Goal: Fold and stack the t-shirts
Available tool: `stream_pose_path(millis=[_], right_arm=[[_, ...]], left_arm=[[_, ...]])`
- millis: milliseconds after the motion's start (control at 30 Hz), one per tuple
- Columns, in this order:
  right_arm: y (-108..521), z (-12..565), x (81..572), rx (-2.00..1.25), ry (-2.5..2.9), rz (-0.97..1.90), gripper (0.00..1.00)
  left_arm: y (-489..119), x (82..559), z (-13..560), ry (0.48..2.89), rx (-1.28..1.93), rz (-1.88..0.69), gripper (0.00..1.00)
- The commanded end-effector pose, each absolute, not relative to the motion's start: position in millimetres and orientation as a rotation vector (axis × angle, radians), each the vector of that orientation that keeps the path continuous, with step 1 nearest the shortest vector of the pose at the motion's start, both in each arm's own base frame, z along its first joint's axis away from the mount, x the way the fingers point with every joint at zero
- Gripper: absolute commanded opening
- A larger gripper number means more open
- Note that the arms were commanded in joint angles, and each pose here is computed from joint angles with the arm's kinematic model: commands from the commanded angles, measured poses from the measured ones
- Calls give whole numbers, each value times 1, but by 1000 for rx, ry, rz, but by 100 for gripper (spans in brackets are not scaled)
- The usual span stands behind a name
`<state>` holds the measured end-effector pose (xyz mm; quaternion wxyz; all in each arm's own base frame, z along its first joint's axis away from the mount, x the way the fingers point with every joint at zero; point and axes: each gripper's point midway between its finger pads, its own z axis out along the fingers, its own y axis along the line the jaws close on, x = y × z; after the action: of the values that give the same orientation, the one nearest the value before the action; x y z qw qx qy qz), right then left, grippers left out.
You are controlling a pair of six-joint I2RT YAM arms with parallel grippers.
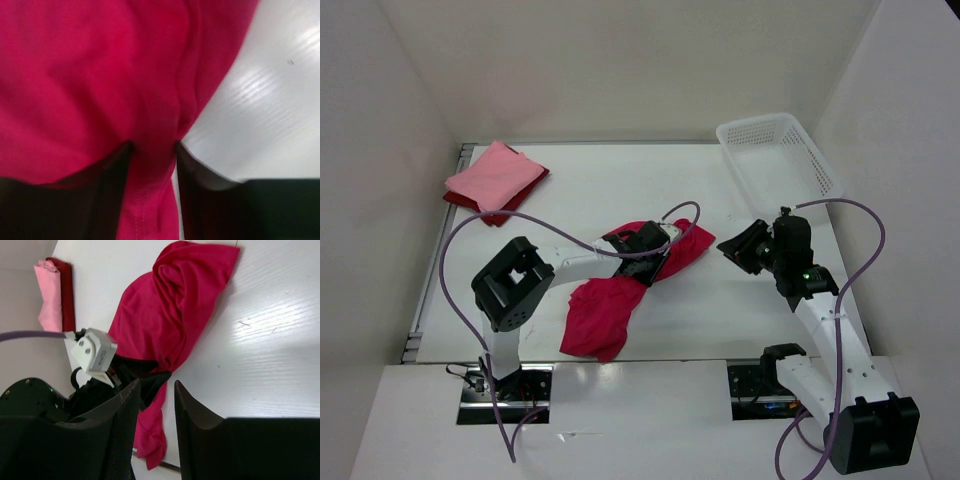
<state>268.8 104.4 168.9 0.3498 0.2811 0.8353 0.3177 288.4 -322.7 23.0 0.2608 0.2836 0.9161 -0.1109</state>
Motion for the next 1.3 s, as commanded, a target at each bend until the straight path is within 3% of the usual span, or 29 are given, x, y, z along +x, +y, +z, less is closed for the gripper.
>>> stream_pose_path(millis=[0, 67, 267, 433, 567, 667, 867, 967, 1167, 1267], right_arm=[[109, 168, 259, 722, 2170, 874, 39], [116, 162, 255, 708, 2206, 896, 39], [150, 126, 249, 611, 2372, 915, 39], [220, 101, 228, 286, 2560, 914, 45], [275, 94, 220, 86, 2603, 898, 60], [309, 82, 218, 5, 2630, 922, 66], [390, 84, 191, -254, 2638, 954, 68], [400, 59, 189, -277, 2691, 884, 61], [374, 50, 213, -184, 2676, 742, 2], [348, 89, 241, -127, 2566, 715, 0]], left_arm=[[-331, 304, 41, 2414, 733, -313, 41], [-337, 309, 65, 2381, 675, -387, 31], [-308, 358, 142, 2287, 467, -482, 13], [-259, 386, 202, 2209, 263, -742, 11], [-207, 406, 198, 2220, 125, -727, 10], [-191, 403, 191, 2236, 81, -742, 10], [-128, 415, 168, 2263, -114, -644, 5], [-89, 424, 167, 2237, -245, -647, 3], [-29, 408, 161, 2216, -430, -566, 2], [-11, 393, 156, 2210, -519, -566, 2]])
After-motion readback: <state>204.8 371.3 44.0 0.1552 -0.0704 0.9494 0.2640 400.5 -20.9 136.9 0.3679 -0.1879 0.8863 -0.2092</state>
